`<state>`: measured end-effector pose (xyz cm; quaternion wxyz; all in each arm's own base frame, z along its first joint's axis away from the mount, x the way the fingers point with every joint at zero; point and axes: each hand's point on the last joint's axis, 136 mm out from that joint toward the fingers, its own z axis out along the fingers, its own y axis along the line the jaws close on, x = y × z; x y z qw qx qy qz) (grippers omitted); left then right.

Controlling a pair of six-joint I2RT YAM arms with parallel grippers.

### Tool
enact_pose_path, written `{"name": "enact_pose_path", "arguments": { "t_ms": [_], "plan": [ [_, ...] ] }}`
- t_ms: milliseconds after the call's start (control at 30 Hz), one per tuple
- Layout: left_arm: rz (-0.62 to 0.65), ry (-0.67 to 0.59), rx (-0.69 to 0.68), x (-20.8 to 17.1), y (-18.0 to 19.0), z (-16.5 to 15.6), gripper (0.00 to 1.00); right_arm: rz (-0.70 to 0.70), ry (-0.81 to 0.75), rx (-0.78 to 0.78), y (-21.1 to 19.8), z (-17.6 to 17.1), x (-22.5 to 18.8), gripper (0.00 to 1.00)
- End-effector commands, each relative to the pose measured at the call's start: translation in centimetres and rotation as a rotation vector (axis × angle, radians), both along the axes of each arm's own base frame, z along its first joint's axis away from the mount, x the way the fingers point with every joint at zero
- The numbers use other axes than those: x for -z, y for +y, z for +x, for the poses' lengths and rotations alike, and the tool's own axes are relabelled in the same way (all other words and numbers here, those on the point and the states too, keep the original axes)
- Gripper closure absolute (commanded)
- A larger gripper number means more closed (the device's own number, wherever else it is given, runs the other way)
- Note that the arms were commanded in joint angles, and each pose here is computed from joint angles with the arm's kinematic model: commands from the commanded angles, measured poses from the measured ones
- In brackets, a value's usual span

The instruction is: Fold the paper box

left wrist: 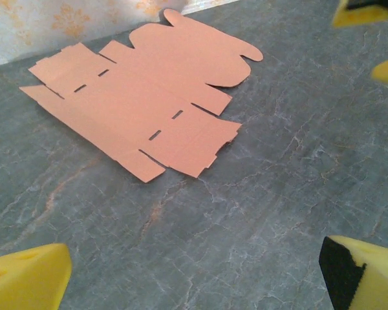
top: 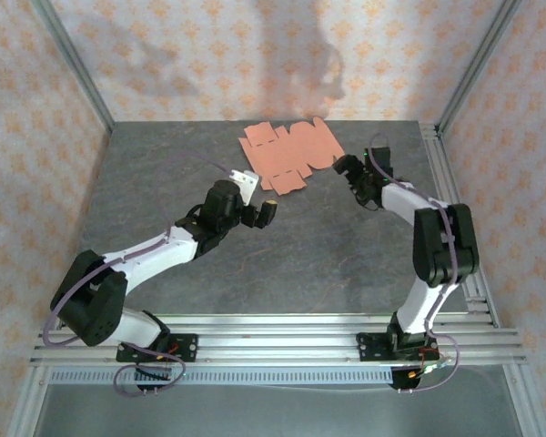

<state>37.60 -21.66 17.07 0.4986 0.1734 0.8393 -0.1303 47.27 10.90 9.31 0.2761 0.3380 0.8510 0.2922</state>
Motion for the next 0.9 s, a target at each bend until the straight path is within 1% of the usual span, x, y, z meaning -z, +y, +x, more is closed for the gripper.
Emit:
{"name": "enact_pose_path", "arguments": {
  "t_ms": [0,67,133,233,333,400,467,633,700,733,867],
  "plan": [
    [-0.048,-0.026,-0.034,-1.6,-0.2,0.5,0.00,0.236,-0.014,-0.054,5.6,1.6,-1.3,0.15],
    [-0.043,-0.020,-0.042,-1.5,0.0,0.3,0.00,0.285,0.005,-0.083,7.4,1.9,-0.6,0.25],
    [-0.036,-0.017,-0.058,-1.3,0.5,0.1,0.00,0.331,0.026,-0.097,8.9,2.0,0.5,0.29],
    [-0.035,-0.020,-0.100,-1.3,1.4,-0.1,0.00,0.354,0.047,-0.121,10.3,2.1,1.7,0.37],
    [-0.036,-0.017,-0.124,-1.0,2.0,-0.5,0.00,0.359,0.064,-0.141,11.1,2.3,2.7,0.44],
    [-0.039,-0.013,-0.133,-0.9,2.2,-0.7,0.00,0.370,0.068,-0.142,11.4,2.7,3.2,0.51],
    [-0.037,-0.006,-0.143,-0.6,2.5,-0.8,0.00,0.383,0.066,-0.143,11.7,3.0,3.4,0.56],
    [-0.036,-0.002,-0.167,-0.4,2.9,-0.9,0.00,0.397,0.079,-0.149,12.2,4.0,4.2,0.63],
    [-0.037,-0.003,-0.173,-0.5,3.0,-0.8,0.00,0.402,0.080,-0.154,12.5,4.5,4.4,0.67],
    [-0.037,-0.004,-0.175,-0.5,3.0,-0.8,0.00,0.403,0.079,-0.158,12.6,4.7,4.4,0.71],
    [-0.032,0.006,-0.184,-0.5,3.1,-0.8,0.00,0.375,0.075,-0.186,12.7,5.1,4.0,0.95]
  ]
}}
